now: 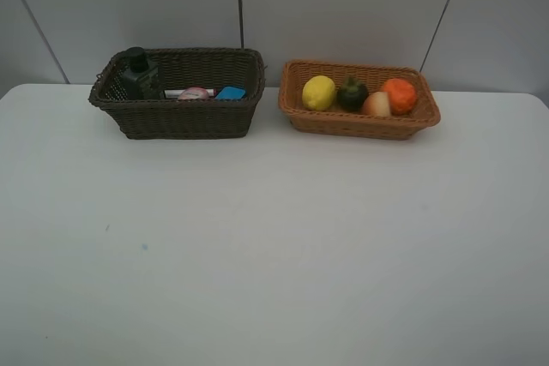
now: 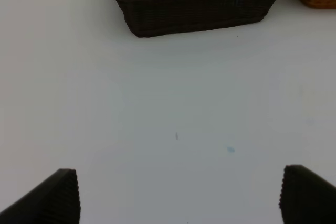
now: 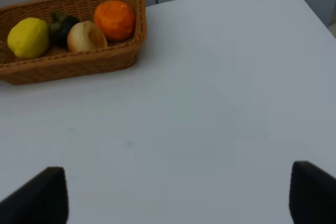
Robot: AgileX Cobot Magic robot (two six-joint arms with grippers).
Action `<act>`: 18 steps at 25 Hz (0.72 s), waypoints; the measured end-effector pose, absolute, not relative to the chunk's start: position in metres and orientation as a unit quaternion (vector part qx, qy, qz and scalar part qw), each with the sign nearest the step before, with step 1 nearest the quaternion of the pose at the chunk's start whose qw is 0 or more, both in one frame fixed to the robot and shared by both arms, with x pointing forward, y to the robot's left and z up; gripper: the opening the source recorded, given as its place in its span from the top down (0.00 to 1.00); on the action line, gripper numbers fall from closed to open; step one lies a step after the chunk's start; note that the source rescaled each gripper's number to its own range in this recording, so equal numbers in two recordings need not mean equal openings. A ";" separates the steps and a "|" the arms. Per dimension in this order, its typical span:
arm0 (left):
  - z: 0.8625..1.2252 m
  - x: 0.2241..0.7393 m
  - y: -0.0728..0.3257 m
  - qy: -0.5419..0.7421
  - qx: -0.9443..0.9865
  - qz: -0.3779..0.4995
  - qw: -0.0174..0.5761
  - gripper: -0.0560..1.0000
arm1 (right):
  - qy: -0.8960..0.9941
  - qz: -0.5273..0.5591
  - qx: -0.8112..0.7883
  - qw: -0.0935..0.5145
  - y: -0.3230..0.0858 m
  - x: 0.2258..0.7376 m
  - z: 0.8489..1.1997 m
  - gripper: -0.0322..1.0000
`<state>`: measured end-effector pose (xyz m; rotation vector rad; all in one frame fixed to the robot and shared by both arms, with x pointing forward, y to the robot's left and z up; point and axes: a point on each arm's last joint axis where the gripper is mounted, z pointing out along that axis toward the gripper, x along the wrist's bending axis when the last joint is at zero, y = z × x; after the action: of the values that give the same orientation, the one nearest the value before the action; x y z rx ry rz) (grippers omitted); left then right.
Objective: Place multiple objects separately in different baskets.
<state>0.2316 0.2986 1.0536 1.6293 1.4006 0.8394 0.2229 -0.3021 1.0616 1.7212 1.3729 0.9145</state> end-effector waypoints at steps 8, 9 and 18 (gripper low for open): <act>1.054 0.232 0.299 0.555 0.646 0.333 0.405 0.00 | 0.551 0.370 0.649 0.373 -0.299 0.230 1.057 0.01; 1.054 0.232 0.299 0.555 0.646 0.333 0.405 0.00 | 0.553 0.369 0.647 0.373 -0.299 0.230 1.057 0.01; 1.054 0.232 0.299 0.555 0.646 0.333 0.405 0.00 | 0.555 0.370 0.645 0.374 -0.299 0.231 1.057 0.01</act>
<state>0.2316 0.2986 1.0536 1.6293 1.4006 0.8394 0.2306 -0.2985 1.0567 1.6514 1.4208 0.9477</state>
